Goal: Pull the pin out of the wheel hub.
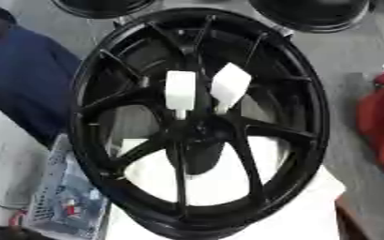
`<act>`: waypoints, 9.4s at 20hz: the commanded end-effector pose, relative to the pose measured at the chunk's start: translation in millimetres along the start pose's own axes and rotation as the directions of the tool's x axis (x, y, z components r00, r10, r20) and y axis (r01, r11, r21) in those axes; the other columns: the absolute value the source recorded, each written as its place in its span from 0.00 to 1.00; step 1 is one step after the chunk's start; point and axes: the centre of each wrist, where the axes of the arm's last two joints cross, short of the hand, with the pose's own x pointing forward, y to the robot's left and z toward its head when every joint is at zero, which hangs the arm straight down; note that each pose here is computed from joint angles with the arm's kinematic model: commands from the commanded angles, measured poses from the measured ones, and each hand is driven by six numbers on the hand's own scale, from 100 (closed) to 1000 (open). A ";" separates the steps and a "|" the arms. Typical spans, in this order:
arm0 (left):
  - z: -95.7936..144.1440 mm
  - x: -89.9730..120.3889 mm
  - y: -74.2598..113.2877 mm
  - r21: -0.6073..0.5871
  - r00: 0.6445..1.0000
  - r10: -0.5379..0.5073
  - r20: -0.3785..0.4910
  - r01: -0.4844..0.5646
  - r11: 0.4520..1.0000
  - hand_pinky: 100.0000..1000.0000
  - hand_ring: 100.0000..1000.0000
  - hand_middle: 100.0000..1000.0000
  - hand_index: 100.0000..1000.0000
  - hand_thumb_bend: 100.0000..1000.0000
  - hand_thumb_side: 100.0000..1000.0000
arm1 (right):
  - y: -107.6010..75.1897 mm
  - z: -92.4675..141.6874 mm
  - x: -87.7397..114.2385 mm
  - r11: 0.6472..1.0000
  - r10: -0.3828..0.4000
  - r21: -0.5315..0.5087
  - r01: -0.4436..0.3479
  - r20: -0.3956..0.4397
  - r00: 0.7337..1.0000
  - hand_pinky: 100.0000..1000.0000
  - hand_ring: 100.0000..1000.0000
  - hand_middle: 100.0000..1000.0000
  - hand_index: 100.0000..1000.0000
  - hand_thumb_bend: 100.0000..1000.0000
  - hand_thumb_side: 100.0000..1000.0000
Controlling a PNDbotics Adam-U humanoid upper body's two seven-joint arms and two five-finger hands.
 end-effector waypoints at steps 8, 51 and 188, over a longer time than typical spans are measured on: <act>-3.3 9.1 1.5 -0.035 0.999 -0.041 0.016 0.042 0.999 0.79 0.56 0.70 0.87 0.06 0.80 | -12.1 -14.6 13.8 0.996 0.082 0.017 -0.083 0.060 0.995 0.76 0.63 0.53 0.79 0.00 0.47; -4.7 13.2 5.6 -0.086 0.993 -0.118 0.015 0.119 0.989 0.80 0.55 0.70 0.88 0.06 0.82 | 1.1 -97.0 172.8 0.223 0.428 0.534 -0.816 0.698 0.574 0.85 0.86 0.76 0.80 0.00 0.08; -8.9 17.3 8.9 -0.057 0.995 -0.092 0.037 0.094 0.994 0.81 0.56 0.71 0.88 0.09 0.83 | -178.0 -156.6 7.9 0.552 0.823 0.327 -0.767 -0.065 0.564 0.75 0.56 0.15 0.37 0.00 0.00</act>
